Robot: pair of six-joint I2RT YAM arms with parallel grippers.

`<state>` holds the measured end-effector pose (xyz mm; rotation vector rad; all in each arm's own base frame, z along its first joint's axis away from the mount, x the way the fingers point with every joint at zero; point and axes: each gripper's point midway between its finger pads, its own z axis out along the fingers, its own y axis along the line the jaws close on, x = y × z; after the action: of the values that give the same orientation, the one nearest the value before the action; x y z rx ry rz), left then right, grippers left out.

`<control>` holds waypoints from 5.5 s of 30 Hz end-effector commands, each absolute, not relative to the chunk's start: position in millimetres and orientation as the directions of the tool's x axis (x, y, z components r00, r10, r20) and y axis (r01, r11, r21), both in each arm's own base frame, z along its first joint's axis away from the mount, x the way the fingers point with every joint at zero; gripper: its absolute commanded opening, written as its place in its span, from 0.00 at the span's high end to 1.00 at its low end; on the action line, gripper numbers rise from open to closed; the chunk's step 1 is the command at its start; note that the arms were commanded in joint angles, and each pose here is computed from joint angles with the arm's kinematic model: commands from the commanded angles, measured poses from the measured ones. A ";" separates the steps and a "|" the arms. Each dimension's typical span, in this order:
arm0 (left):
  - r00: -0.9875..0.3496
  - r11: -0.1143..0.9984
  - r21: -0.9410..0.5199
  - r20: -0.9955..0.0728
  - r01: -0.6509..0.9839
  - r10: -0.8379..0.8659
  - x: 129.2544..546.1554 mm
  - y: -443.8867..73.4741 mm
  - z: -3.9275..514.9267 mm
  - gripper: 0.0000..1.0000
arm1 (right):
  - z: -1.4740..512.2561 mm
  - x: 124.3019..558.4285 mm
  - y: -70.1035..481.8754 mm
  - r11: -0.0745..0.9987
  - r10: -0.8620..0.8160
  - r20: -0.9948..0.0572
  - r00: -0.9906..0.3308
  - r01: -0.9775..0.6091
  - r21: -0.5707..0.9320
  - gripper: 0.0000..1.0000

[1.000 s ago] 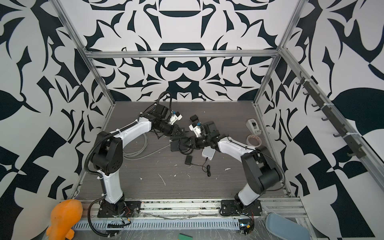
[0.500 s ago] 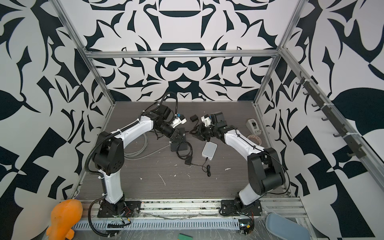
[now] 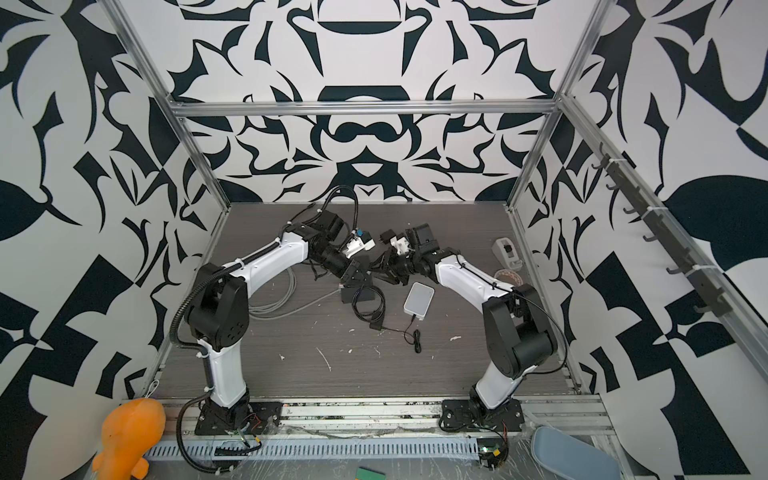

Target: Insert the plug into the switch port

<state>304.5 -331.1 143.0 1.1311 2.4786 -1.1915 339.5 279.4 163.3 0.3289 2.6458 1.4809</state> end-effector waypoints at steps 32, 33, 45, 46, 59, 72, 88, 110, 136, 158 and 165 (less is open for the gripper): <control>-0.725 0.377 -0.636 -0.467 0.673 0.507 299.7 -311.4 142.9 0.49 | 173.1 323.5 280.5 0.546 0.044 -0.137 -0.990 -0.090 0.833 1.00; -0.742 0.364 -0.663 -0.471 0.654 0.477 301.7 -310.5 145.1 0.48 | 173.6 322.4 280.4 0.542 0.037 -0.142 -0.989 -0.099 0.835 1.00; -0.785 0.271 -0.762 -0.459 0.589 0.416 291.3 -317.2 151.5 0.48 | 169.3 328.8 273.2 0.491 0.094 -0.127 -0.987 -0.065 0.869 1.00; -0.785 0.270 -0.762 -0.459 0.589 0.416 290.2 -318.0 151.9 0.47 | 169.1 329.9 272.8 0.489 0.101 -0.124 -0.987 -0.060 0.870 1.00; -0.802 0.280 -0.775 -0.438 0.566 0.407 300.2 -332.2 135.2 0.59 | 175.6 333.2 275.1 0.458 0.104 -0.123 -0.987 -0.062 0.887 1.00; -0.792 0.333 -0.738 -0.436 0.586 0.428 300.5 -325.3 125.4 0.87 | 175.4 335.6 273.4 0.454 0.118 -0.136 -0.984 -0.069 0.888 1.00; -0.763 0.379 -0.681 -0.434 0.626 0.480 300.3 -316.0 123.4 0.93 | 183.8 331.1 257.2 0.501 0.074 -0.267 -0.961 -0.196 0.843 0.74; -0.736 0.362 -0.666 -0.440 0.652 0.515 294.0 -325.3 125.5 0.93 | 164.4 339.2 286.6 0.483 0.025 -0.231 -0.973 -0.190 0.854 0.66; -0.767 0.453 -0.621 -0.482 0.640 0.422 312.9 -329.6 117.3 0.62 | 145.4 327.7 266.6 0.441 0.213 -0.007 -0.977 0.090 0.893 1.00; -0.757 0.423 -0.631 -0.490 0.651 0.433 305.3 -333.2 116.2 0.97 | 123.8 332.3 254.0 0.448 0.315 0.100 -0.944 0.241 0.861 1.00; -0.739 0.465 -0.578 -0.464 0.670 0.489 306.3 -324.4 107.8 0.98 | 119.5 328.7 236.4 0.521 0.294 0.046 -0.955 0.200 0.830 0.95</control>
<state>300.4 -337.7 112.0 0.9978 2.4204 -1.2392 327.4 255.2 114.8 0.4681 2.6479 1.5241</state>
